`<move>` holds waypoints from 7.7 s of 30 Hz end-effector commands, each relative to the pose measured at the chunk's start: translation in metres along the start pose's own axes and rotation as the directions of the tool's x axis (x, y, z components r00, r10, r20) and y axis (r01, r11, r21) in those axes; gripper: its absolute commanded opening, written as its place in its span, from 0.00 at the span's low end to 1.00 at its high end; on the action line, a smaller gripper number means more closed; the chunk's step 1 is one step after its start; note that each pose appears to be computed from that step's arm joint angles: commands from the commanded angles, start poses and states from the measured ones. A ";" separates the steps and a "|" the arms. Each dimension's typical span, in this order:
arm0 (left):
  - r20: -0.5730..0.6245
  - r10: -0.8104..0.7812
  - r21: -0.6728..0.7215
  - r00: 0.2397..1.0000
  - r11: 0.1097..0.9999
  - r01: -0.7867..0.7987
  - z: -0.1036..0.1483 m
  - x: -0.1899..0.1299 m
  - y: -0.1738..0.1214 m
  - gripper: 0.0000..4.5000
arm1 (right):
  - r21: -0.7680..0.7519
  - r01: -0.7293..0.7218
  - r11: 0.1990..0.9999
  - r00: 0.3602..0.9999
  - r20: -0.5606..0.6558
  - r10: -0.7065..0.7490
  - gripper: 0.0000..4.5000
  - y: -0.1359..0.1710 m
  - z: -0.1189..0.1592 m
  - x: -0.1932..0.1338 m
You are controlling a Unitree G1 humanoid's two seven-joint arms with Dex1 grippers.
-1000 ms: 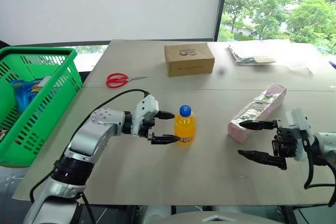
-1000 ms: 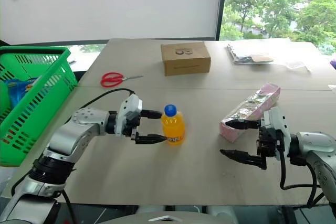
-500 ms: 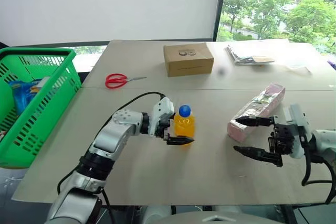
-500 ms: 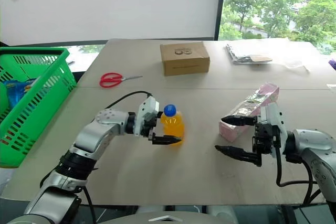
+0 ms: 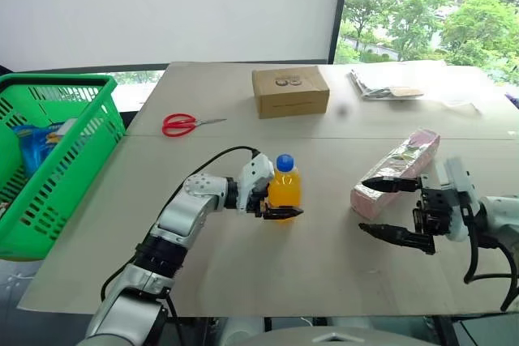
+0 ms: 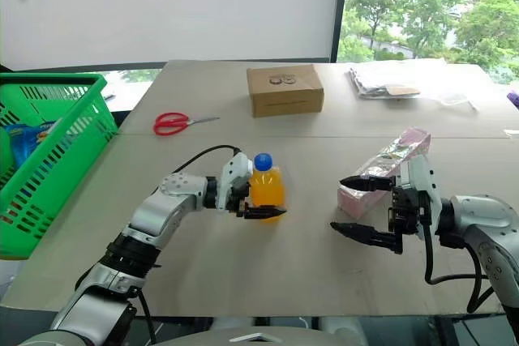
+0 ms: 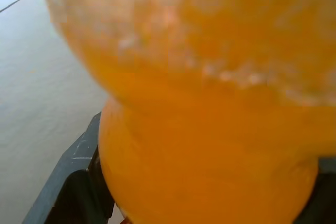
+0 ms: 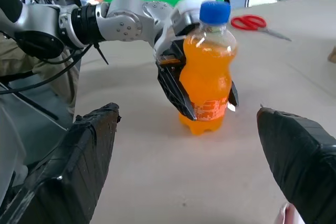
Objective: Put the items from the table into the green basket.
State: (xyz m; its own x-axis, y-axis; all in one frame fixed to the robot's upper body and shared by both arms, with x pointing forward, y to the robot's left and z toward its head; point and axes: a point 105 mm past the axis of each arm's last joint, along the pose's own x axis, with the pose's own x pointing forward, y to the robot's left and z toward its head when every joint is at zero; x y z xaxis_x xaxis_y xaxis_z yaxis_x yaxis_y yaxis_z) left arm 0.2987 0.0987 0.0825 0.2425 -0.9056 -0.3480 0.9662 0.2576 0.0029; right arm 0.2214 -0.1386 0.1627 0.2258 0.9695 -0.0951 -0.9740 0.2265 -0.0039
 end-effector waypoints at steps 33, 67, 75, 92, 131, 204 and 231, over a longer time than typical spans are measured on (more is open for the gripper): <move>-0.083 0.977 -0.027 -0.198 -0.200 -0.979 0.027 -0.412 0.113 0.80 | -0.155 -0.070 0.985 0.926 0.358 0.122 1.00 -0.037 0.120 0.146; 0.172 0.221 -0.007 0.960 0.975 -0.223 0.128 0.139 0.038 0.97 | -0.059 0.737 0.673 0.668 -0.094 -0.739 1.00 -0.066 0.000 -0.085; 0.240 0.247 0.106 0.939 0.955 -0.279 0.150 0.126 0.054 0.97 | 0.108 0.904 0.413 0.417 -0.016 -0.909 1.00 -0.095 -0.008 -0.074; -0.004 0.165 0.249 0.986 0.956 -0.159 0.100 -0.069 0.019 0.97 | 0.341 0.917 0.206 0.303 -0.261 -0.916 1.00 -0.176 -0.062 -0.012; 0.034 0.259 0.141 0.965 0.955 -0.262 0.113 -0.096 0.002 1.00 | 0.256 0.949 -0.184 -0.071 -0.396 -0.916 0.00 -0.169 -0.040 -0.025; 0.700 -0.026 -0.279 0.714 0.910 0.307 0.157 -0.065 -0.015 0.46 | 0.264 -0.122 0.957 0.776 0.626 -0.074 0.00 -0.024 0.169 0.119; 0.298 0.829 -0.058 0.473 0.510 -0.858 0.175 -0.252 0.090 0.04 | -0.034 -0.115 0.993 0.944 0.309 0.120 0.96 -0.025 0.109 0.094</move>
State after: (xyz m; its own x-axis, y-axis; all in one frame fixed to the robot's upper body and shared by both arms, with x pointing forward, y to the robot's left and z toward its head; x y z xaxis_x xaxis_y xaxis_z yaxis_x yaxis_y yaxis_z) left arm 0.3438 0.2710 0.3202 0.9099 -0.3995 0.1115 0.3823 0.9121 0.1478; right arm 0.2806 -0.0453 0.2539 0.1684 0.9631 0.2102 -0.9855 0.1603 0.0555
